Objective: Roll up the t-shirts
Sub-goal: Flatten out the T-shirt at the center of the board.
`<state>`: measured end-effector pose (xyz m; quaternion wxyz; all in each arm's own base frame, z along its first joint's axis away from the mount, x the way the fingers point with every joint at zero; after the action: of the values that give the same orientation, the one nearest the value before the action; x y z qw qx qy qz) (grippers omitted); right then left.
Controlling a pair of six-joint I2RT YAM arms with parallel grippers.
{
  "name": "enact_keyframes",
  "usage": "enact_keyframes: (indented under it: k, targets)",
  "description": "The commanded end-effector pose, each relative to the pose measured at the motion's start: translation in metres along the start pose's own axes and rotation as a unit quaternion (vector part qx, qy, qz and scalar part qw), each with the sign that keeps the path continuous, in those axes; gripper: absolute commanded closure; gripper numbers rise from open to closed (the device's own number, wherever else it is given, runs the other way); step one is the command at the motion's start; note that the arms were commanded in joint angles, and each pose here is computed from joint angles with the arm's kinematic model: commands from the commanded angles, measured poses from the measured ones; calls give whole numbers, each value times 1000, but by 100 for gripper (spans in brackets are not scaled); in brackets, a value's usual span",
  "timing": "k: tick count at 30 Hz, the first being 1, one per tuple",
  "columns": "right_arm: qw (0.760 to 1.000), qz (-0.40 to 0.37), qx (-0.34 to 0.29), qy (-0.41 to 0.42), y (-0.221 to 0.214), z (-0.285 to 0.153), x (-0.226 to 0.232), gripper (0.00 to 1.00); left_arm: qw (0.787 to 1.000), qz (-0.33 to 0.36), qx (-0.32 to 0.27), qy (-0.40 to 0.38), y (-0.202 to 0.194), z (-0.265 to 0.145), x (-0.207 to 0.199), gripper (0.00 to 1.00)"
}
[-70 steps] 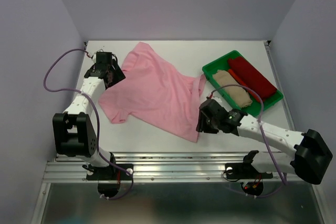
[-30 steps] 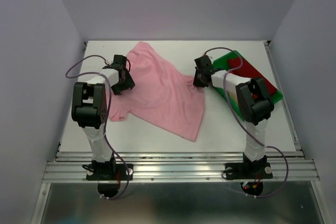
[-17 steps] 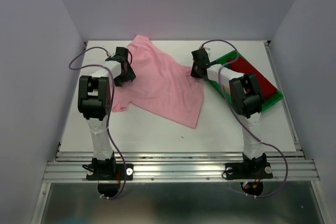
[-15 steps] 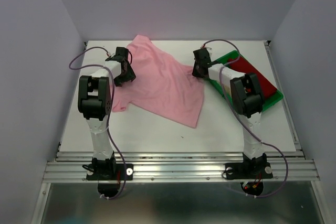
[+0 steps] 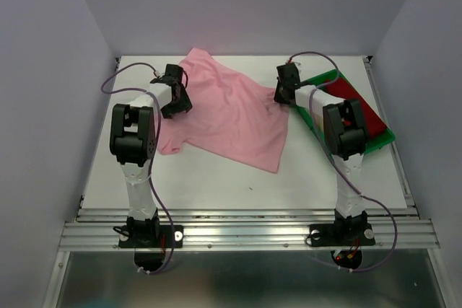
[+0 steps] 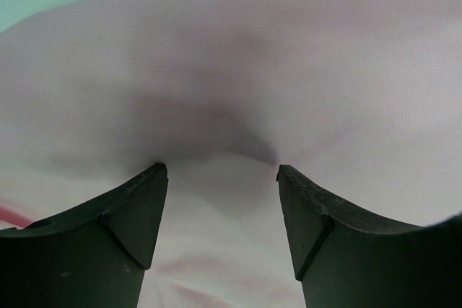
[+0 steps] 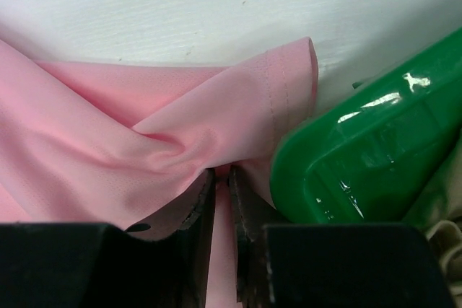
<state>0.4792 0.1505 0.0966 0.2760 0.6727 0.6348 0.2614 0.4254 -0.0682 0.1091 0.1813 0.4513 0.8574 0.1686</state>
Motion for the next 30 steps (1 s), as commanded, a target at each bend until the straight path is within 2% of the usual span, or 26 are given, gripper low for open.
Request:
enact_keyframes:
  k: [1, 4, 6, 11, 15, 16, 17, 19, 21, 25, 30]
  targets:
    - [999, -7, 9, -31, 4, -4, -21, 79, 998, 2, -55, -23, 25, -52, -8, 26]
    - [1000, -1, 4, 6, 12, -14, -15, 76, 997, 2, -74, -11, 27, -68, -1, 24]
    - [1000, 6, -1, 31, 15, -23, -12, 71, 996, -5, -88, -11, 30, -83, 5, 23]
    - [991, 17, -49, 126, 37, -73, 7, 59, 995, -28, -99, 0, 22, -107, 38, 23]
    - [985, -6, -55, 164, 27, -104, 29, 55, 994, -61, -83, 39, 1, -104, 84, 25]
    - [985, -9, -53, 167, 23, -108, 32, 55, 993, -68, -91, 25, 4, -110, 82, 25]
    - [984, -9, -55, 172, 21, -112, 34, 54, 993, -81, -82, 33, -4, -107, 98, 27]
    - [983, -4, -52, 176, 12, -120, 36, 54, 993, -84, -72, 27, -16, -100, 105, 31]
    - [979, -3, -44, 197, 4, -125, 41, 53, 995, -73, -61, 32, -22, -94, 104, 33]
    - [980, -3, -33, 196, -7, -126, 41, 50, 994, -13, -63, 90, -36, -85, 89, 33]
    - [981, -1, -20, 194, -17, -124, 39, 49, 993, 1, -59, 100, -39, -74, 69, 32]
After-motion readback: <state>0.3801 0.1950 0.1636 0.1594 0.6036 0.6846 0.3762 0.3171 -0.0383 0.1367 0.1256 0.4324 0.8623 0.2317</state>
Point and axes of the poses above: each gripper's point midway between its finger pads, its own z axis out along the fingers, its own x axis along the line the jaws close on, y = z × x, the point moved 9 cm from there along -z, back along the fingers, and after that the axes turned 10 degrees about -z, right-handed, at the moved point
